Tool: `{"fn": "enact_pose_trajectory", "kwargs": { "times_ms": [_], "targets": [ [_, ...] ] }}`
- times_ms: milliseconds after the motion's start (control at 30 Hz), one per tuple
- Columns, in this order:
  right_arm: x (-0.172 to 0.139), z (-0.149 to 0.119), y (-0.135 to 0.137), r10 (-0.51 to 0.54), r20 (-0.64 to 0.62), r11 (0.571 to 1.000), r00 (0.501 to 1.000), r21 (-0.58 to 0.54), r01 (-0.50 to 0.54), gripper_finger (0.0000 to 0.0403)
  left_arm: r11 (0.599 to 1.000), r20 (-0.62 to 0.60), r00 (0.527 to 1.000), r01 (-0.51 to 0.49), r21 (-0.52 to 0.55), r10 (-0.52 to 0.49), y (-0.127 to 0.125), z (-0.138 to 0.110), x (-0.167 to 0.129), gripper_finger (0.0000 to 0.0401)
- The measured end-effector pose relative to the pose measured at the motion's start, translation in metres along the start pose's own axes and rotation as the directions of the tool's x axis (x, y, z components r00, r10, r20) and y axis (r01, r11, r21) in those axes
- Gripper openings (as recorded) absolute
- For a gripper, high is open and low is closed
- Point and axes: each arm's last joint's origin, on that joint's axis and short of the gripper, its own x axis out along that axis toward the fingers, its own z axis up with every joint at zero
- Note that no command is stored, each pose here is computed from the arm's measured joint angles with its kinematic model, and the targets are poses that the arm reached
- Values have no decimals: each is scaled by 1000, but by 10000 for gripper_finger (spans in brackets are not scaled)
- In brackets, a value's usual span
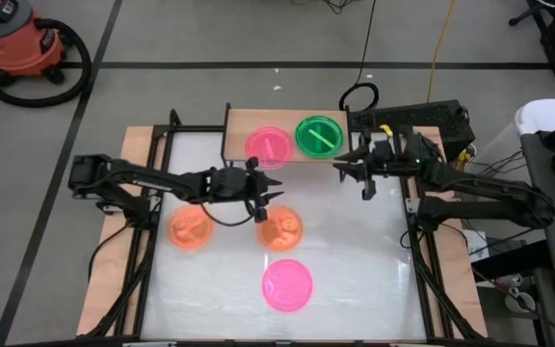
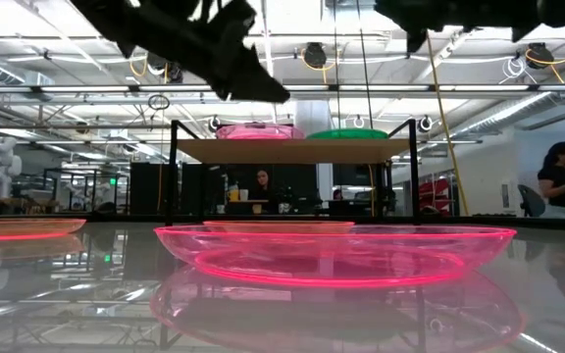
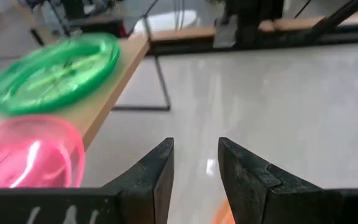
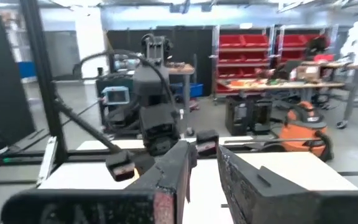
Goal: Place and stack plates onto a shelf
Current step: Put the top pink plate on the shelf, then stack the right orange plate on top of the pink plate on the shelf
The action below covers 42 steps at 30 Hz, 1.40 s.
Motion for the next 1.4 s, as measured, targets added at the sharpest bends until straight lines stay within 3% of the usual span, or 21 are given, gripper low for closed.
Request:
{"fn": "enact_pose_trajectory", "kwargs": {
  "times_ms": [167, 433, 667, 867, 1033, 1167, 1400],
  "targets": [
    [-10, -8, 1, -83, 9, 996, 996, -25, 84, 55, 997, -71, 996, -63, -41, 60, 23, -9, 2, 131],
    [-10, -11, 1, -84, 0, 996, 996, -30, 84, 45, 977, -145, 978, -171, -126, 152, 58, -20, 3, 131],
    [-10, -11, 1, -83, -1, 996, 997, -28, 83, 45, 971, -144, 977, -182, -155, 159, 61, -20, 3, 131],
    [-11, -17, 0, -83, -58, 997, 995, 1, 83, 45, 986, -115, 988, -117, -119, 104, 42, -13, 0, 131],
    [-12, -28, 0, -81, -172, 996, 982, 32, 87, 45, 998, -120, 991, 58, 11, -56, 3, -8, -9, 131],
    [-13, -40, 1, -73, -227, 995, 971, 47, 86, 45, 980, -204, 971, 149, 129, -121, -33, -13, -18, 131],
    [-16, -71, 10, -23, -174, 999, 985, 37, 30, 45, 936, -335, 925, 264, 233, -178, -79, -25, -38, 131]
  ]
}}
